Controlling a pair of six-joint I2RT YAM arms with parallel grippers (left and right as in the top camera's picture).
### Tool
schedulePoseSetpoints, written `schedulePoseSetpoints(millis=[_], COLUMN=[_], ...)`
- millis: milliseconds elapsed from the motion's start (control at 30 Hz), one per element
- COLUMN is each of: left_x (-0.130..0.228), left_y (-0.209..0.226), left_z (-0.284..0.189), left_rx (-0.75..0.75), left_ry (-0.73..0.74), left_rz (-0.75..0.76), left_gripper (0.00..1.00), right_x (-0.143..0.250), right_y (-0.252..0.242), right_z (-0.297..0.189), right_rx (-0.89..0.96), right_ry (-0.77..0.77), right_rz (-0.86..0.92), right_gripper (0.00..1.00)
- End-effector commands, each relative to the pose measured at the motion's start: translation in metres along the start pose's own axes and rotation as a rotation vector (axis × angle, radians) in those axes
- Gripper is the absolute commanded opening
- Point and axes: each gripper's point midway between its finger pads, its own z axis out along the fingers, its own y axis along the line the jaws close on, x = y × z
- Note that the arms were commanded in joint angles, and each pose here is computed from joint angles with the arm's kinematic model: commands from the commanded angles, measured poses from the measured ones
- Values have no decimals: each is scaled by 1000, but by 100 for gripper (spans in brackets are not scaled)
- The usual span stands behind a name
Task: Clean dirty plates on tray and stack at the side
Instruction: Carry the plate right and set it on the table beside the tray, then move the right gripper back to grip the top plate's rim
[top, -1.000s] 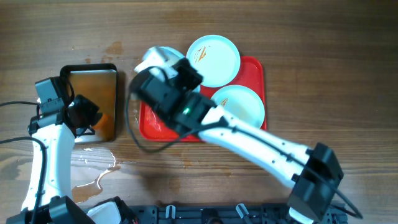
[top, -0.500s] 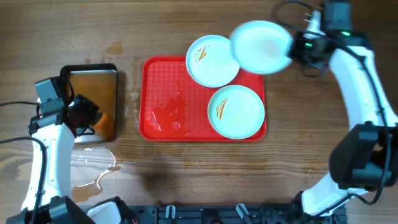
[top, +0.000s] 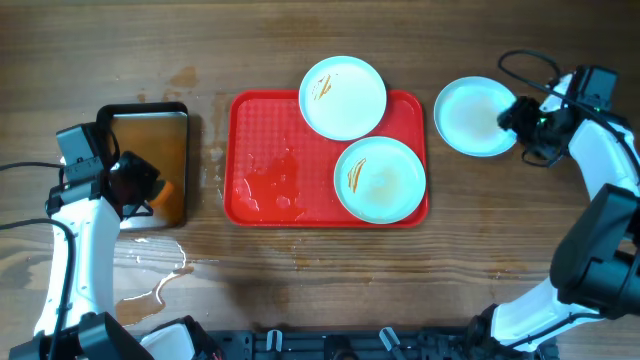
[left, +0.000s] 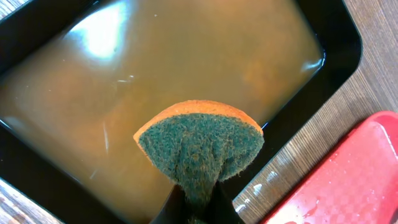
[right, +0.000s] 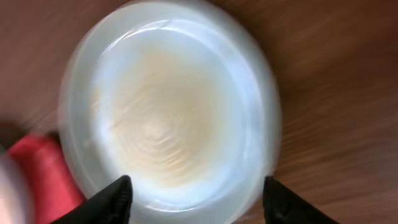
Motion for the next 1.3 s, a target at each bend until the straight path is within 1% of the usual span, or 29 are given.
schedulePoseSetpoints(millis=[0,33,67,100,167,200,233,267,333,367,467,533,633,700,733,767,800,833,867,967,1033,1100,1167,1267], left_x=[-5,-5,-5,-5,-5,-5,-5,-5,-5,-5,-5,-5,-5,-5,-5,-5,-5,-5,-5,-5,-5,-5,-5,-5], left_y=[-7,-7,-7,-7,-7,-7,-7,-7,-7,-7,-7,-7,-7,-7,-7,-7,-7,-7,-7,-7,-7,-7,-7,-7], left_z=[-1,-1,-1,-1,-1,-1,-1,-1,-1,-1,-1,-1,-1,-1,-1,-1,-1,-1,-1,-1,-1,-1,-1,-1], left_rx=[34,34,34,34,34,34,33,33,33,33,34,33,33,34,34,34,34,34,34,35,35,36,36,36], left_ry=[-1,-2,-2,-2,-2,-1,-1,-1,-1,-1,-1,-1,-1,-1,-2,-2,-2,-2,-3,-4,-3,-4,-4,-4], left_rz=[-3,-3,-3,-3,-3,-3,-3,-2,-3,-3,-3,-3,-2,-3,-3,-3,-3,-2,-2,-2,-2,-2,-2,-2], left_gripper=[4,4,4,4,4,4,4,4,4,4,4,4,4,4,4,4,4,4,4,4,4,4,4,4], right_x=[21,30,43,54,56,58,57,54,44,46,51,52,64,71,73,74,77,82,88,98,106,118,135,162], right_y=[89,108,128,143,163,192,211,225,237,245,256,250,236,229,228,226,223,221,221,215,207,206,213,233], right_z=[-21,-22,-25,-27,-26,-24,-22,-16,1,14,46,70,95,99,99,99,100,101,101,108,118,123,123,121], right_rx=[-305,-306,-289,-239,-148,-180,-205,-202,-139,-139,-156,-138,-110,-96,-91,-87,-80,-82,-97,-87,-67,-87,-123,-172], right_ry=[94,120,156,178,141,83,34,-24,-121,-134,-147,-139,-78,-43,-33,-23,-8,18,45,80,119,164,214,254], right_rz=[-181,-256,-352,-426,-513,-612,-668,-708,-752,-769,-792,-777,-766,-736,-721,-708,-685,-662,-662,-662,-628,-623,-607,-656], right_gripper=[71,75,87,93,94,97,90,88,93,95,94,95,94,88,84,77,73,64,62,61,60,56,51,50])
